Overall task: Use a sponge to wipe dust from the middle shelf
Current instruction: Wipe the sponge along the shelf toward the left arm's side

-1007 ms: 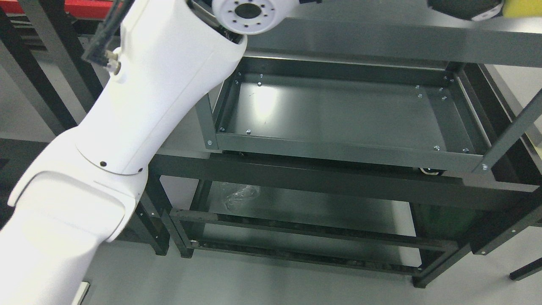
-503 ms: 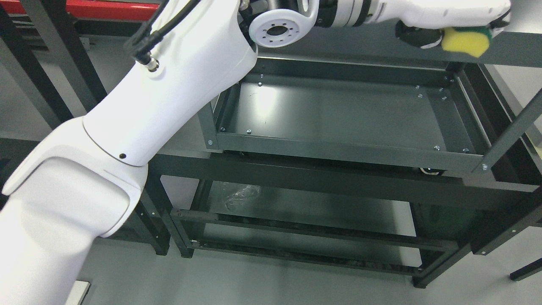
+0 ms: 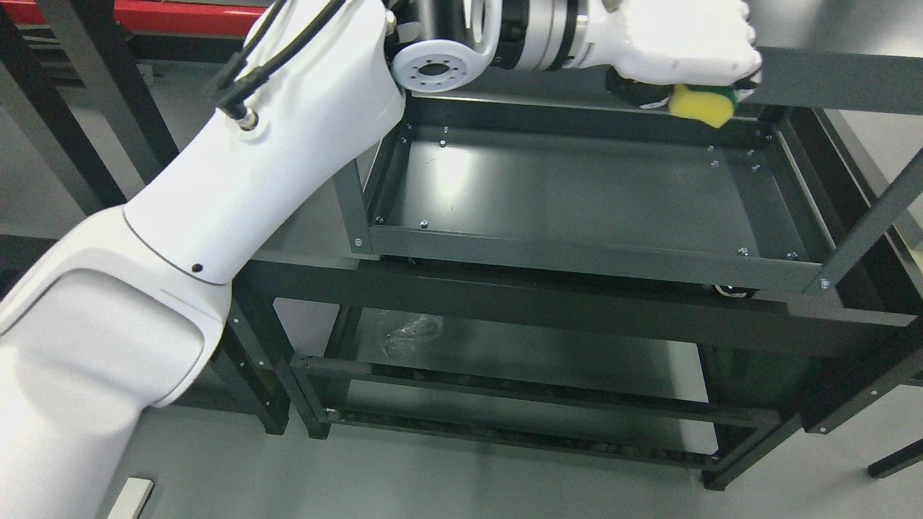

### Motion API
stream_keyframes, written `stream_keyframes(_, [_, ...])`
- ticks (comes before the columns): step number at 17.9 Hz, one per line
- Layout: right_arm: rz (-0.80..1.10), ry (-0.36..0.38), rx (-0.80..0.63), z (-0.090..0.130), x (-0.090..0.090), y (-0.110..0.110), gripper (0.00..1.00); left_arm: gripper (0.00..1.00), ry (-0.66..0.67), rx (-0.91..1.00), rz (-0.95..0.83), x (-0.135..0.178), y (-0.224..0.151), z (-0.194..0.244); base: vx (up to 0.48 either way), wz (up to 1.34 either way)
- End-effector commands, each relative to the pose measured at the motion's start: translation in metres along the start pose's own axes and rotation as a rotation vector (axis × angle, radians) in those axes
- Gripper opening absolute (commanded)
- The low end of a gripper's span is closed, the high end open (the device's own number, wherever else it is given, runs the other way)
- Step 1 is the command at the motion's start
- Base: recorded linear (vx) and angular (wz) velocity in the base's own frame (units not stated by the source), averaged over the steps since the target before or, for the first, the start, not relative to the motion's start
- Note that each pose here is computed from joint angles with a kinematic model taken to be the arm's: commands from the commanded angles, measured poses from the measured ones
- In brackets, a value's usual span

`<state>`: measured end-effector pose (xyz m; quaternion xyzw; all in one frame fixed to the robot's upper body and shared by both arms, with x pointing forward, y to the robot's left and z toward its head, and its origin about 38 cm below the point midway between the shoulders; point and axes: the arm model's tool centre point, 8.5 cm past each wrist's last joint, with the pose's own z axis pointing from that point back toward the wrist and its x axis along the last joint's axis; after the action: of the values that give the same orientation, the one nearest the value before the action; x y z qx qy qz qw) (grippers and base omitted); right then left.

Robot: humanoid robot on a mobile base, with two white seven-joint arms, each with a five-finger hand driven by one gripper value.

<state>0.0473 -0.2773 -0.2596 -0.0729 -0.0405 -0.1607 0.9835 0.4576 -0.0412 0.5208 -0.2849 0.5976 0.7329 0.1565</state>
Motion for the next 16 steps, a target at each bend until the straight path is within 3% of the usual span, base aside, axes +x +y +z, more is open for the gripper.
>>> stream_keyframes(1, [0.003, 0.051, -0.014, -0.001, 0.002, -0.010, 1.00, 0.02, 0.170, -0.065, -0.020, -0.040, -0.034, 0.126, 0.000, 0.00])
stream_keyframes(4, [0.003, 0.051, -0.014, -0.001, 0.002, -0.010, 1.00, 0.02, 0.179, -0.116, 0.003, -0.029, -0.053, 0.167, 0.000, 0.00])
stream_keyframes(10, [0.003, 0.051, -0.014, -0.001, 0.002, -0.010, 1.00, 0.02, 0.287, -0.102, -0.012, -0.024, -0.036, 0.246, 0.000, 0.00])
stream_keyframes(16, [0.003, 0.051, -0.014, -0.001, 0.002, -0.010, 1.00, 0.02, 0.391, -0.120, 0.011, -0.013, -0.045, 0.323, 0.000, 0.00])
